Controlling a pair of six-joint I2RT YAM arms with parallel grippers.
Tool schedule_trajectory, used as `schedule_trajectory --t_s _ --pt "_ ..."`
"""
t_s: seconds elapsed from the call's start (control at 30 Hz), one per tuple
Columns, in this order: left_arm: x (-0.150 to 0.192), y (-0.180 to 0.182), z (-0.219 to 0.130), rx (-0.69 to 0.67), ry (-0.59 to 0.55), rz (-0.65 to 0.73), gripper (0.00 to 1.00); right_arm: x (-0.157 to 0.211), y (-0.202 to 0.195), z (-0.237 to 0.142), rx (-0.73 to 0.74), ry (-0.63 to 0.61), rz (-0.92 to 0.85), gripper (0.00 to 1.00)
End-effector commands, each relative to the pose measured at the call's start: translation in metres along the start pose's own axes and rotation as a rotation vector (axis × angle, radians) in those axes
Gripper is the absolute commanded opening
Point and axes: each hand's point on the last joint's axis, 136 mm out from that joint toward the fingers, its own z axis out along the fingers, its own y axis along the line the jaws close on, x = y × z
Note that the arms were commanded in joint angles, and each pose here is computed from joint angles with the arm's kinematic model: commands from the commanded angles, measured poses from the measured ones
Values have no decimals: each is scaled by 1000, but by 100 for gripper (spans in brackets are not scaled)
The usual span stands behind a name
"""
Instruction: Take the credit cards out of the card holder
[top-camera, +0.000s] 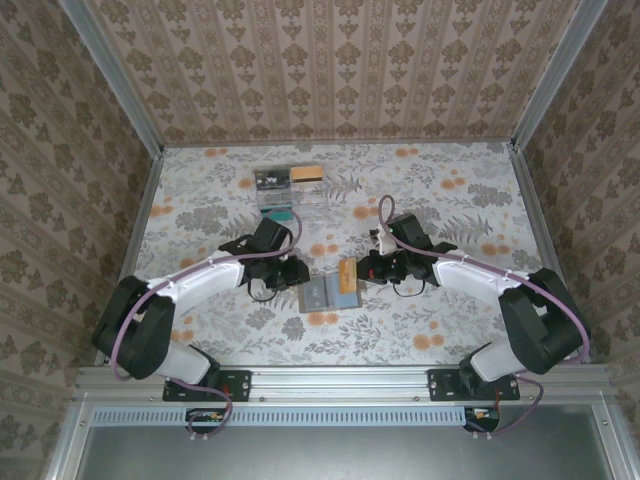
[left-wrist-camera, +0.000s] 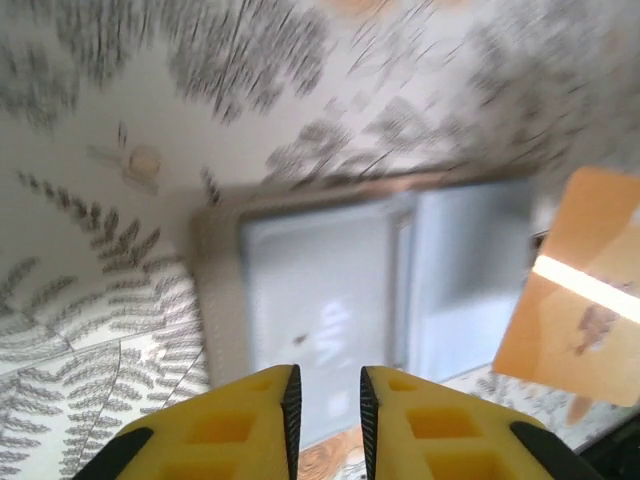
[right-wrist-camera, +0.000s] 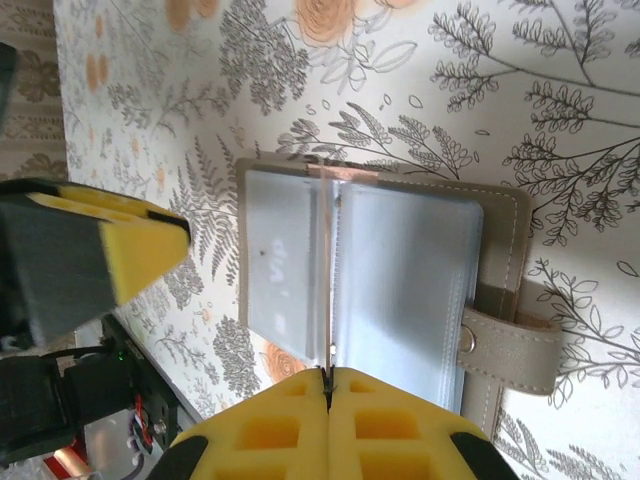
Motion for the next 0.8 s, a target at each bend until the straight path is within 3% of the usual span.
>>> schedule_trajectory --t_s 0.0,0.13,0.27,0.43,0.77 --pt "-40 -33 -32 94 -204 46 28 -18 20 -24 2 -80 -66 0" --pt "-60 -57 -59 194 -321 91 44 -32 40 -44 -29 -143 -113 0" --pt "-68 -86 -71 378 -275 70 50 -48 65 -62 -118 -205 -140 0" --pt "-67 -122 -68 597 -140 43 50 -59 93 -74 -228 -243 -155 0" --pt "-61 -144 -73 669 -123 91 37 -64 109 -80 -304 -256 -147 0"
